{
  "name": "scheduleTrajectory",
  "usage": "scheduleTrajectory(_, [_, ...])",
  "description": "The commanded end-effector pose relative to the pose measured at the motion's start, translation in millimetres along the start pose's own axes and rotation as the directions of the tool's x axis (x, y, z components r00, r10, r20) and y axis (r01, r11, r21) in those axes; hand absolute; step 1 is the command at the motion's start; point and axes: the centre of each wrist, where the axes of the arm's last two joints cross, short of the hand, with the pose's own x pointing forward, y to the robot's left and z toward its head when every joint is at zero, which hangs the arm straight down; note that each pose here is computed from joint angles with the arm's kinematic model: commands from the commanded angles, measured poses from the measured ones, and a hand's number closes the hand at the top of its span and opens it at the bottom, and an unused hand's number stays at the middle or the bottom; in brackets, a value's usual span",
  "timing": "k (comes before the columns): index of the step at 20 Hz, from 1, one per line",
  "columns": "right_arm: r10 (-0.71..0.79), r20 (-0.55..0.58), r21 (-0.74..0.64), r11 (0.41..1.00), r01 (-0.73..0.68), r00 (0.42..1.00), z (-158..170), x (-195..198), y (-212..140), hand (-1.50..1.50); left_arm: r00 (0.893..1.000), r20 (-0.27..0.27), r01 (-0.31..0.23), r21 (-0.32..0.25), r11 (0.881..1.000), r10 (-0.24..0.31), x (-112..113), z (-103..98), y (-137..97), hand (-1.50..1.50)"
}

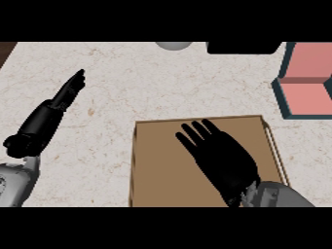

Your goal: Pick the tomato from the tray and place it in the cardboard box

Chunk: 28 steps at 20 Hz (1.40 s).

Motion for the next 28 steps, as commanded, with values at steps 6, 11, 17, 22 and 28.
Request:
scheduleTrajectory(6, [0.029,-0.03,0.023,0.999,-0.028,0.999,-14.1,-7.3,29.5,-1.5,1.0,0.0,-0.003,0.01,1.0,0.003,-11.0,-1.1,-9.1,0.0])
scheduleTrajectory(11, [-0.002,0.001,0.052,0.999,0.002,1.0,-27.3,-10.9,30.3,-1.5,1.0,0.013,0.016,0.006,1.0,-0.016,-11.4,3.8,-15.9,0.0])
scheduleTrajectory(17, [0.008,-0.03,0.059,0.998,-0.006,1.0,-41.6,-11.9,34.9,-1.5,1.0,0.001,-0.019,0.006,1.0,0.019,-4.8,2.3,-15.4,0.0])
scheduleTrajectory(22, [0.033,-0.06,0.046,0.999,-0.03,0.998,-47.7,-36.4,74.0,-1.5,1.0,-0.001,0.013,0.0,1.0,-0.013,-1.8,3.5,4.4,0.0])
scheduleTrajectory(28, [-0.006,-0.062,0.069,0.998,0.01,0.998,-52.0,-33.5,66.5,-1.5,1.0,-0.003,0.007,0.007,1.0,-0.007,-28.7,10.3,-1.2,0.0])
